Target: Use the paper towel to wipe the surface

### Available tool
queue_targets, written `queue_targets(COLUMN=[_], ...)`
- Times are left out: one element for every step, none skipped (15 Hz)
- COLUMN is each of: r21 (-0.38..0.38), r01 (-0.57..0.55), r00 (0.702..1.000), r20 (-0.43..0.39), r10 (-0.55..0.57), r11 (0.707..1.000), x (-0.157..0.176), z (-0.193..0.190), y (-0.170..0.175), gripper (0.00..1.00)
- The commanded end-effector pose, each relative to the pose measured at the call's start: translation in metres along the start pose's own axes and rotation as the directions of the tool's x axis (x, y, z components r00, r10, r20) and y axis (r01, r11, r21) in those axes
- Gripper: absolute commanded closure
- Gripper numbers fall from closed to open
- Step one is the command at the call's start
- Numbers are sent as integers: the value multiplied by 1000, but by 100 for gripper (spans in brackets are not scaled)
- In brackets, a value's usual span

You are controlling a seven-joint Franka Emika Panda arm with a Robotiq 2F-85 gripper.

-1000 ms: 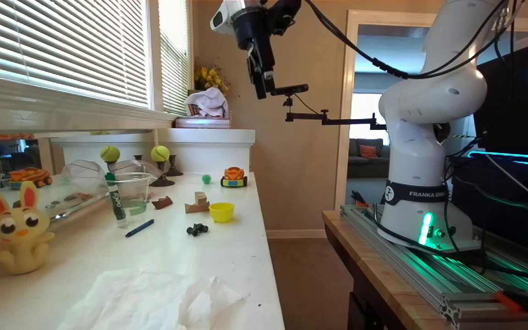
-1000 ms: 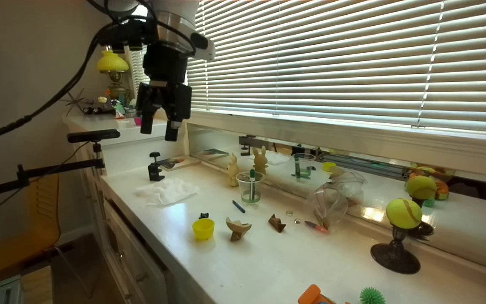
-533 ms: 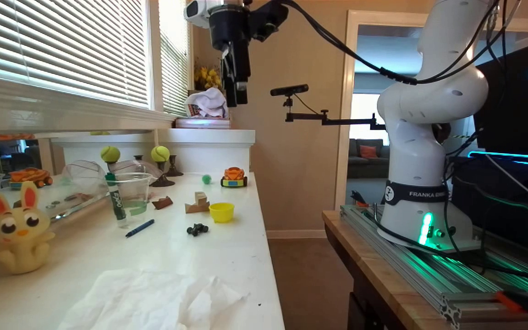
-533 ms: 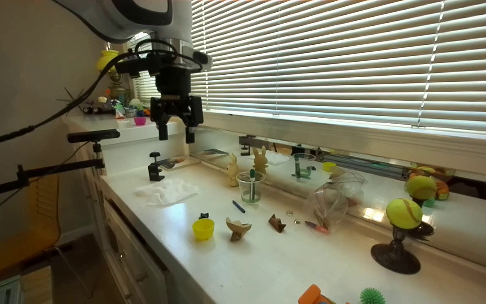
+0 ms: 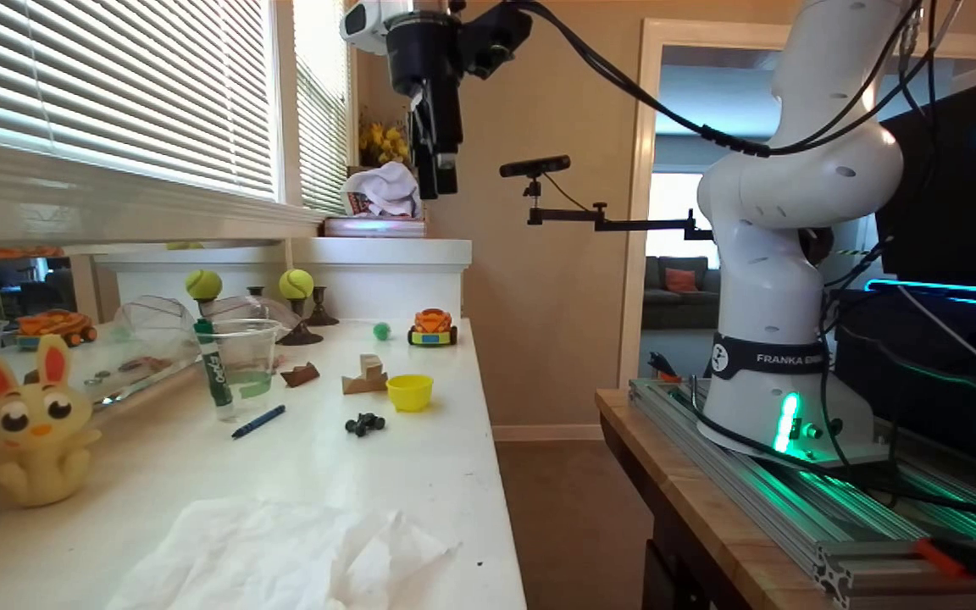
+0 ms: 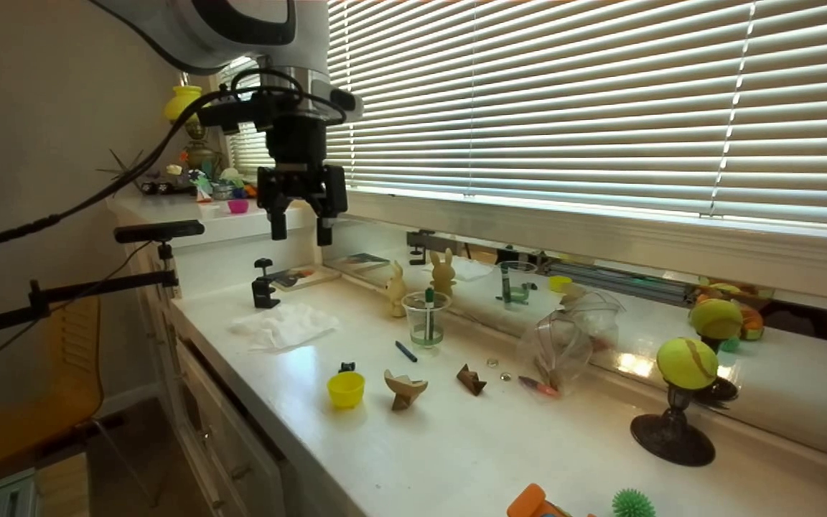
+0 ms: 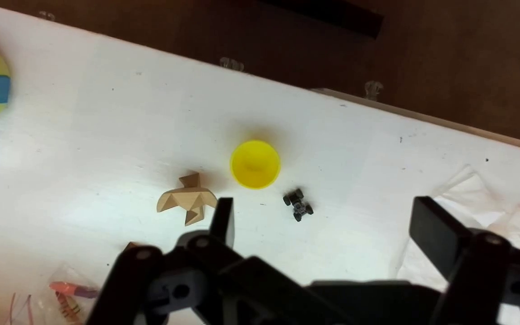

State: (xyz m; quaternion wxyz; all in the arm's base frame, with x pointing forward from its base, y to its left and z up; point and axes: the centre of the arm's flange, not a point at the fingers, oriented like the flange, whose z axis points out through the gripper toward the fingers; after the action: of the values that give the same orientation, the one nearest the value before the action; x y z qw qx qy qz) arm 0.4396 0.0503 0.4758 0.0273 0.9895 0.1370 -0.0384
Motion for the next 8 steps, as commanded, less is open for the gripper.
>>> queue_targets(r21=[-1,15,17,22,38,61,85,103], r01=[-14,-13,-15,-15,-5,-4,-3,-10], r00=[1000,1000,999,999,999,998,998,997], r20=[-9,-17,-28,-38,-49,-54,-64,-69], r10=[14,14,15,16,7,7,9,17], r11=[1000,1000,1000,1000,999,998,996,995], x=[21,32,41,51,59,67,75,82], z=[10,12,13,16,18,20,22,24], y=[-14,-24,-34,-45,-56,-67,-80,-89], gripper=[0,0,0,0,0,0,0,0])
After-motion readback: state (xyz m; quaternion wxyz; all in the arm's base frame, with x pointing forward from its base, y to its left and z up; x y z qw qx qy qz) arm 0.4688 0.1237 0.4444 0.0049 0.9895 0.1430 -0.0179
